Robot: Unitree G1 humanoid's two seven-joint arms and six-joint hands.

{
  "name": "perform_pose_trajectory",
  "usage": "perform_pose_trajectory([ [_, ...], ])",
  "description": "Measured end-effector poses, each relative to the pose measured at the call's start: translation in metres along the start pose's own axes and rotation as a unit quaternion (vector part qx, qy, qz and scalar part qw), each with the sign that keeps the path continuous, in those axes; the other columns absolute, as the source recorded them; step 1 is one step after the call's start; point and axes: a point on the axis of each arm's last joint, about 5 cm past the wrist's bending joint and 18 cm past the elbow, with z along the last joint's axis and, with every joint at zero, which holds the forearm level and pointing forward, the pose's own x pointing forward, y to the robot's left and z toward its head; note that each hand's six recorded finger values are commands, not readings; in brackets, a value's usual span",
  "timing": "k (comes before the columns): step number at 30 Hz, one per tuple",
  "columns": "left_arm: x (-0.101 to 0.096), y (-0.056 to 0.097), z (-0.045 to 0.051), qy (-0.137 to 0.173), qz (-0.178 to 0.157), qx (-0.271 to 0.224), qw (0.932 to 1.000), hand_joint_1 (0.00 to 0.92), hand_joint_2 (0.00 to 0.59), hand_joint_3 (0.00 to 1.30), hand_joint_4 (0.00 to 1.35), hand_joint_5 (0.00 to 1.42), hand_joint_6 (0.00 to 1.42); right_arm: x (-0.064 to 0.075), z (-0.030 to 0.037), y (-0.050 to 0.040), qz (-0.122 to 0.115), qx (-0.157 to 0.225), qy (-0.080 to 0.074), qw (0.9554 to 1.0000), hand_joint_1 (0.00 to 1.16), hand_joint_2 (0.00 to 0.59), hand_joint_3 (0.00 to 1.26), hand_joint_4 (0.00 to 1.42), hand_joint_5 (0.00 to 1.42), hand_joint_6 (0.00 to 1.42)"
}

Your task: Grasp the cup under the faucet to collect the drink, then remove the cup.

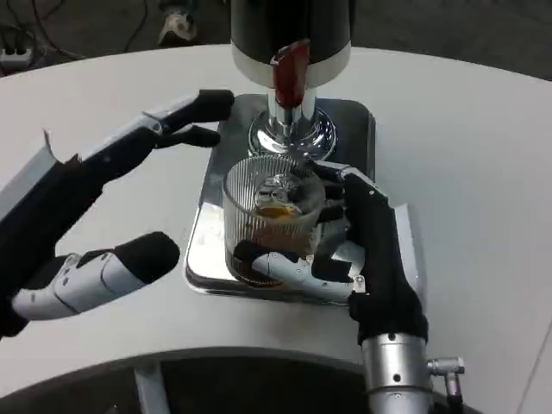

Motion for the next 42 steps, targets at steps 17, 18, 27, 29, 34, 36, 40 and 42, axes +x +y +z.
perform_pose_trajectory([
  [17,-0.012,0.001,0.0094,0.006,-0.019,-0.002,0.9998,0.0,0.145,0.16,0.14,0.22,0.14,-0.001,0.0045,-0.0349,0.039,0.009,-0.013,0.9991,0.92,0.072,0.87,0.88,1.07,1.09],
  [18,-0.013,0.001,0.011,0.004,-0.021,0.001,0.9998,0.0,0.145,0.16,0.14,0.22,0.14,-0.001,0.0055,-0.0377,0.042,0.01,-0.016,0.999,0.92,0.073,0.87,0.88,1.07,1.09],
  [27,-0.026,-0.003,0.0206,0.008,-0.044,0.008,0.999,0.0,0.145,0.16,0.14,0.22,0.14,-0.002,0.0148,-0.0642,0.082,-0.004,-0.042,0.9957,0.92,0.071,0.87,0.88,1.07,1.1],
  [29,-0.028,-0.003,0.022,0.006,-0.051,0.013,0.9986,0.0,0.147,0.16,0.14,0.22,0.14,-0.002,0.0159,-0.0689,0.091,-0.006,-0.043,0.9949,0.92,0.07,0.87,0.88,1.07,1.11],
  [34,-0.037,0.0,0.0301,-0.015,-0.083,0.051,0.9951,0.0,0.149,0.16,0.14,0.22,0.13,0.0,0.0285,-0.0849,0.121,-0.008,-0.064,0.9906,0.92,0.068,0.88,0.88,1.07,1.11],
  [36,-0.039,0.001,0.0319,-0.022,-0.088,0.06,0.994,0.0,0.15,0.17,0.14,0.21,0.13,0.001,0.0319,-0.0892,0.129,-0.009,-0.067,0.9893,0.92,0.068,0.88,0.88,1.07,1.11],
  [40,-0.046,0.001,0.0367,-0.036,-0.094,0.081,0.9917,0.0,0.153,0.19,0.14,0.21,0.12,0.0,0.0388,-0.0987,0.146,-0.011,-0.074,0.9864,0.92,0.068,0.88,0.88,1.07,1.12],
  [42,-0.05,0.001,0.0389,-0.04,-0.096,0.089,0.9907,0.0,0.154,0.19,0.14,0.21,0.12,-0.002,0.0425,-0.1037,0.159,-0.011,-0.073,0.9846,0.92,0.064,0.88,0.88,1.08,1.13],
])
